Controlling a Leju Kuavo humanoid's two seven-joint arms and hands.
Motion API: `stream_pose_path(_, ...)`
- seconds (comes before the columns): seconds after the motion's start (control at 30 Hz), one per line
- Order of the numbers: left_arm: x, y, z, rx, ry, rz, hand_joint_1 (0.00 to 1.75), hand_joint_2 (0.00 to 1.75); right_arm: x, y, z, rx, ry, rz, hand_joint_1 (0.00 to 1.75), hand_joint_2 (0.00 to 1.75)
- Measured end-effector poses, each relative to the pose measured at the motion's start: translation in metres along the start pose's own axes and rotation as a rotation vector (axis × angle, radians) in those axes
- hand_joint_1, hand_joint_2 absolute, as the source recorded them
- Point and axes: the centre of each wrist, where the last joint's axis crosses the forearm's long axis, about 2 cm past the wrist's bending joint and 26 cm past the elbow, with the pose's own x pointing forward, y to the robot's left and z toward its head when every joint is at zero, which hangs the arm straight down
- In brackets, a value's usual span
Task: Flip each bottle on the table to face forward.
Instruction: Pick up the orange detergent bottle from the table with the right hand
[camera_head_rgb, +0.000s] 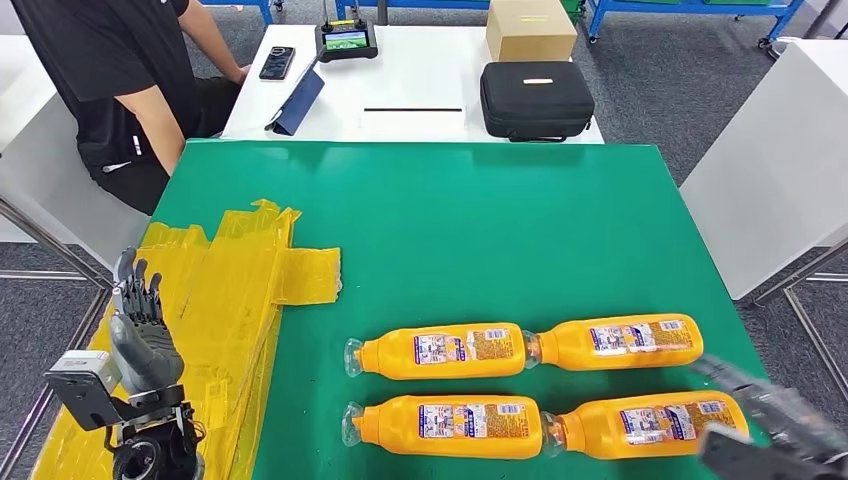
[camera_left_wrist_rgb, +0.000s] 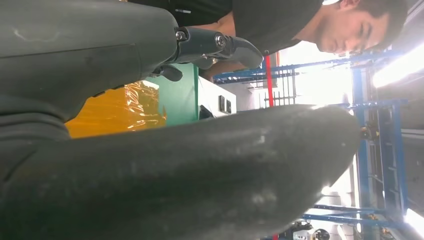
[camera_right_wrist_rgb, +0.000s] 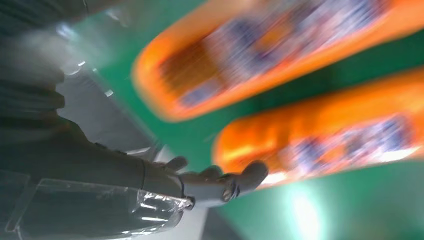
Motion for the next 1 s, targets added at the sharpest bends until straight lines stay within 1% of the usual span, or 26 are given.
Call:
stream_pose_path(0.03, 0.000, 0.000, -0.001, 0.000, 0.000, 0.001, 0.00, 0.00, -0.004, -0.008, 0.003, -0.005, 0.014, 0.015, 0.00, 1.75)
stream_pose_path(0.1, -0.001, 0.000, -0.001, -0.004, 0.001, 0.004, 0.00, 0.00, -0.009, -0.014, 0.006, 0.000, 0.040, 0.041, 0.00, 1.75)
stream_pose_path(0.33, -0.004, -0.002, 0.000, -0.003, 0.010, 0.003, 0.00, 0.00, -0.018, -0.010, 0.020, 0.061, 0.098, 0.042, 0.00, 1.75)
stream_pose_path(0.47, -0.005, -0.002, 0.001, 0.002, 0.012, 0.000, 0.00, 0.00, -0.019, -0.008, 0.020, 0.091, 0.120, 0.048, 0.00, 1.75)
stream_pose_path(0.8, -0.005, -0.002, 0.002, 0.016, 0.016, -0.001, 0.00, 0.00, -0.014, -0.001, 0.002, 0.099, 0.121, 0.088, 0.00, 1.75)
stream_pose_path(1.0, -0.005, -0.006, 0.003, 0.005, 0.022, 0.007, 0.00, 0.00, -0.007, 0.013, -0.023, 0.084, 0.114, 0.133, 0.00, 1.75)
